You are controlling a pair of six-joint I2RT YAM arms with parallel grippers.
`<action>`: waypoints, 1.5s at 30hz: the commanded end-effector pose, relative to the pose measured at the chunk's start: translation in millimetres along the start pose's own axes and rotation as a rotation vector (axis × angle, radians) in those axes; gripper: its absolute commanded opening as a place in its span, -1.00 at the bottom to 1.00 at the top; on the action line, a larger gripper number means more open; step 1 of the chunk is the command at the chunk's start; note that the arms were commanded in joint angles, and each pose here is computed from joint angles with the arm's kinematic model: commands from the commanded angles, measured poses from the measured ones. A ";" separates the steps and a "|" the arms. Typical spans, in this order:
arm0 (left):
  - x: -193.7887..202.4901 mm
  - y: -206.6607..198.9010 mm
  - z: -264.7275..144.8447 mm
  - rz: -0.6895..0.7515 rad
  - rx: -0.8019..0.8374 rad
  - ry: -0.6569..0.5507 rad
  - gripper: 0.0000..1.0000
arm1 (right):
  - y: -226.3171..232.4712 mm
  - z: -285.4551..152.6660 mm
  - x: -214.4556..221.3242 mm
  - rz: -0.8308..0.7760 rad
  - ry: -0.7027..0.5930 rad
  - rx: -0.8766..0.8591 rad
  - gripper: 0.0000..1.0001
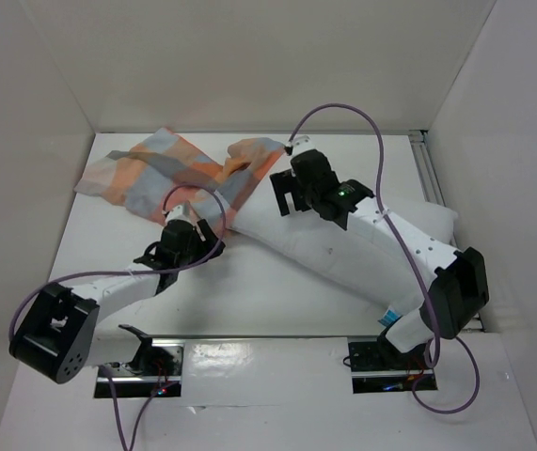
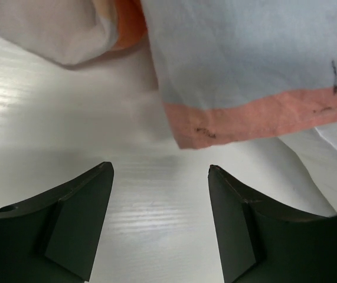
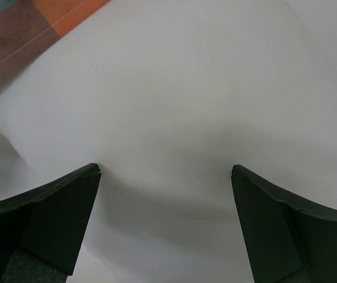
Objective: Put the pillow into the pillowcase
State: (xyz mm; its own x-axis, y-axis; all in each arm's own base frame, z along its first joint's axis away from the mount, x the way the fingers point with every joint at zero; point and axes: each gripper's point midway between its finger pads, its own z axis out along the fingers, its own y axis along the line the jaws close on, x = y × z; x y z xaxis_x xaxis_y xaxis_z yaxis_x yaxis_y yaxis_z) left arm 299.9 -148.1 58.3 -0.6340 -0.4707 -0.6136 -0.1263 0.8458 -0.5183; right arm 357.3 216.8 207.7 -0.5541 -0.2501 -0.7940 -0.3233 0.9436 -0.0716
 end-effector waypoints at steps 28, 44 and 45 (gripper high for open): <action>-52.4 -45.5 57.3 -0.009 0.105 -0.148 -1.00 | 1.4 -38.8 27.3 -0.127 0.121 -0.099 1.00; -94.2 -110.5 0.7 0.133 0.272 -0.130 -1.00 | 35.4 87.7 26.8 -0.065 0.099 -0.008 -1.00; -101.1 -133.4 -5.5 0.157 0.341 -0.100 -1.00 | 35.1 93.2 14.4 -0.015 0.075 -0.024 -1.00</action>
State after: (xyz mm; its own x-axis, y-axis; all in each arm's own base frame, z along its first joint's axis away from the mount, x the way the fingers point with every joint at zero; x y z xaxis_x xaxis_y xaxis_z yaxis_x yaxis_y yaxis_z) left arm 366.0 -186.1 126.0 -0.5834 -0.4159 -0.6976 0.0481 0.8398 -0.5408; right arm 363.9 235.2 124.3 -0.6493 -0.4309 -0.6267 -0.3903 0.8960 -0.2117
